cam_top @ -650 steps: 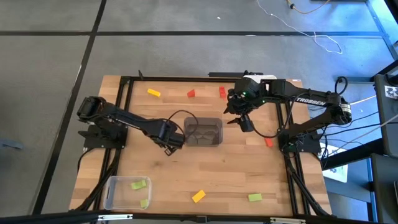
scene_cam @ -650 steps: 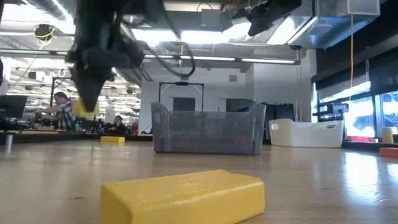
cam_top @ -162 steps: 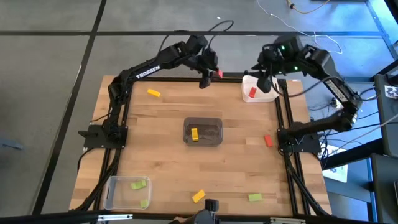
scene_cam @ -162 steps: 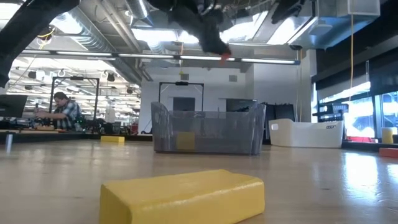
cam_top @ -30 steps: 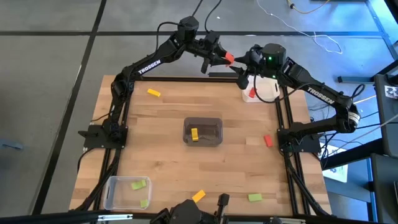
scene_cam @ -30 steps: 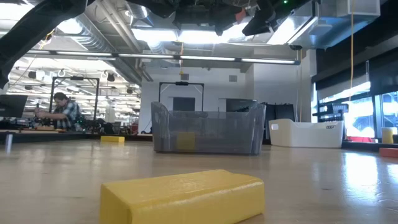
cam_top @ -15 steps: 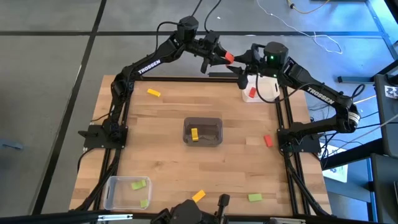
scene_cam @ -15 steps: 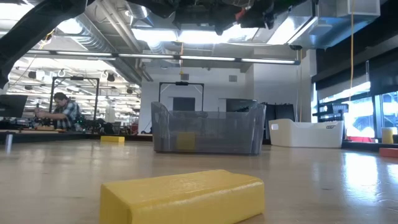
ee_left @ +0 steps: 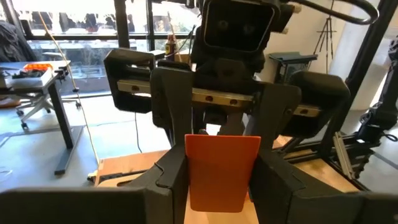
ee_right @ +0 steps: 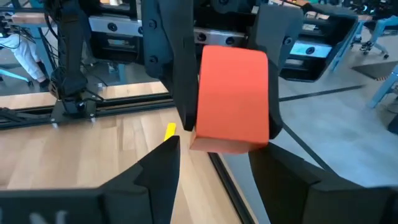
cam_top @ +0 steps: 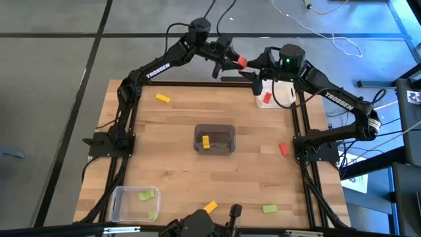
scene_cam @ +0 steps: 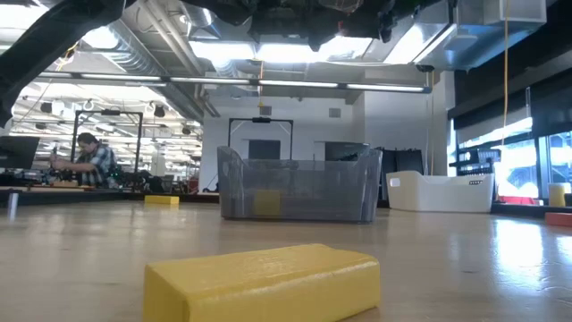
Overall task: Sort & place blocks by color
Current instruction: Put the top orange block into the white bin
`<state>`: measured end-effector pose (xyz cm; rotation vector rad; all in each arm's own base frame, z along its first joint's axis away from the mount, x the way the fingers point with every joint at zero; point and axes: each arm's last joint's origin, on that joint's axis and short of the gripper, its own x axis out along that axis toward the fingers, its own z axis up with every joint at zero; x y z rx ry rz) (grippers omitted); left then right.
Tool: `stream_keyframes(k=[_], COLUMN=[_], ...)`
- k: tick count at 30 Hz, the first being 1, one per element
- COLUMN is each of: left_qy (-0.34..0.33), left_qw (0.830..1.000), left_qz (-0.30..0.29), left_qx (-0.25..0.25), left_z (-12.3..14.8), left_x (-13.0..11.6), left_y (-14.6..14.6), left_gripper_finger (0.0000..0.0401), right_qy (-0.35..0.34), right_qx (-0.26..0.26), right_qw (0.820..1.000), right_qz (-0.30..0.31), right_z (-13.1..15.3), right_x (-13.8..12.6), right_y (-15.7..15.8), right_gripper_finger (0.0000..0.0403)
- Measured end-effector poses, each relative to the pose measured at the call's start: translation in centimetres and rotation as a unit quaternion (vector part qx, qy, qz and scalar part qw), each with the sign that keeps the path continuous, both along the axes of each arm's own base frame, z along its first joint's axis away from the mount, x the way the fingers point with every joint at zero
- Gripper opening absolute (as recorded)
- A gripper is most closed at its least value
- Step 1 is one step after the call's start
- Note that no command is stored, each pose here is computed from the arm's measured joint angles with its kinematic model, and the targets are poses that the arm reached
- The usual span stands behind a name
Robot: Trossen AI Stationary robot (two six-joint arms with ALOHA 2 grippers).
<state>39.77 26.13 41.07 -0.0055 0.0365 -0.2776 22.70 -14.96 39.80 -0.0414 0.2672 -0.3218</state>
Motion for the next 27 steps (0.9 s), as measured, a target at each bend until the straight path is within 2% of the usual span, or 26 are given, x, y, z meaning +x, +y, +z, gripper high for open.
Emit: stream_keyframes(k=[23, 27], left_qy=[0.008, 0.009], left_qw=[1.0, 1.0], left_qz=[-0.022, -0.024], left_qx=[-0.013, -0.015], left_z=[-0.1, -0.1], left_x=[0.9, 1.0], left_y=[-1.5, -1.6], left_gripper_finger=[0.0119, 0.0119], right_qy=[-0.001, -0.001], right_qx=[0.001, 0.001], right_qw=[1.0, 1.0], right_qz=[0.001, 0.001], right_z=[0.0, 0.0], right_x=[0.0, 0.0], right_y=[0.0, 0.0], right_gripper_finger=[0.019, 0.0177])
